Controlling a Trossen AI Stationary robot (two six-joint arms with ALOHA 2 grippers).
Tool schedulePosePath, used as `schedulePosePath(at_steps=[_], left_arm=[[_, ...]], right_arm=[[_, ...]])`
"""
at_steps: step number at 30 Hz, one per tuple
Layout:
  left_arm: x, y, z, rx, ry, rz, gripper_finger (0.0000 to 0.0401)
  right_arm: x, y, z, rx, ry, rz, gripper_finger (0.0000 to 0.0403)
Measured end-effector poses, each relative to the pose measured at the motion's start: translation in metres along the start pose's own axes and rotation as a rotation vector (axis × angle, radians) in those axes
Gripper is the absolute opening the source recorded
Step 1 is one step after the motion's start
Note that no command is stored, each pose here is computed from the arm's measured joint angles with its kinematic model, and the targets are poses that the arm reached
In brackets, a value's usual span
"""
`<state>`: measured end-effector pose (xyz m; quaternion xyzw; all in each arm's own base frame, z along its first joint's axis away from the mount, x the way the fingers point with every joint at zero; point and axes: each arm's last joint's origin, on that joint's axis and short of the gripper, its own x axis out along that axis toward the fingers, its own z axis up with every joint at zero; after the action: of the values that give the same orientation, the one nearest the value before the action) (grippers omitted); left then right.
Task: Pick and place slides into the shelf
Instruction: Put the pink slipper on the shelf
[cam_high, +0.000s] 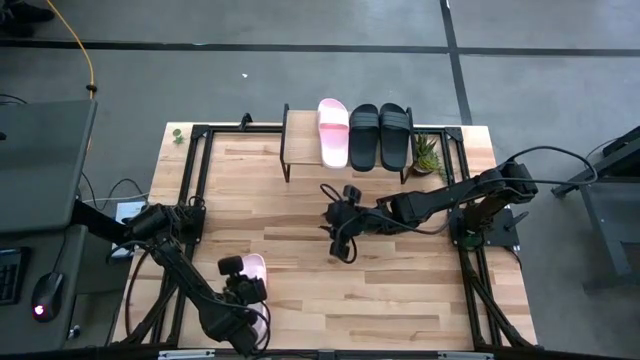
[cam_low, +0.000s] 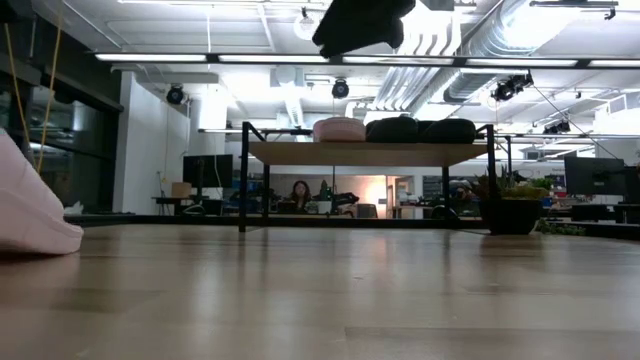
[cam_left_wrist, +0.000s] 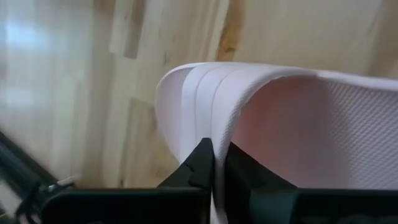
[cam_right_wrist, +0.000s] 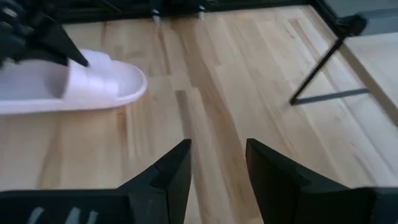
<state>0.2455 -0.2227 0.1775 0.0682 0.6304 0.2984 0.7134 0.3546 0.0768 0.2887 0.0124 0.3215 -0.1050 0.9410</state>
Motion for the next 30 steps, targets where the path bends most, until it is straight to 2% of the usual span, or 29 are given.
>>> schedulePosePath(at_steps=[8, 15, 21, 25, 30], left_arm=[[-0.019, 0.015, 0.007, 0.017, 0.030, 0.092, 0.0006], [-0.031, 0.022, 0.026, 0.025, -0.051, 0.070, 0.0006], [-0.030, 0.028, 0.040, 0.052, -0.052, 0.071, 0.0004], [-0.025, 0.033, 0.048, 0.081, -0.048, 0.086, 0.0003], [-0.021, 0.043, 0.060, 0.106, -0.045, 0.100, 0.0003]], right_arm=[[-0.003, -0.002, -0.001, -0.007, 0.005, -0.043, 0.0142], [-0.006, -0.003, -0.001, -0.005, 0.017, -0.044, 0.0142], [-0.014, -0.007, -0.008, -0.029, 0.084, -0.073, 0.0142], [-0.029, -0.006, -0.008, -0.024, 0.063, -0.147, 0.0142], [-0.046, 0.004, -0.008, -0.072, 0.015, -0.175, 0.0142]])
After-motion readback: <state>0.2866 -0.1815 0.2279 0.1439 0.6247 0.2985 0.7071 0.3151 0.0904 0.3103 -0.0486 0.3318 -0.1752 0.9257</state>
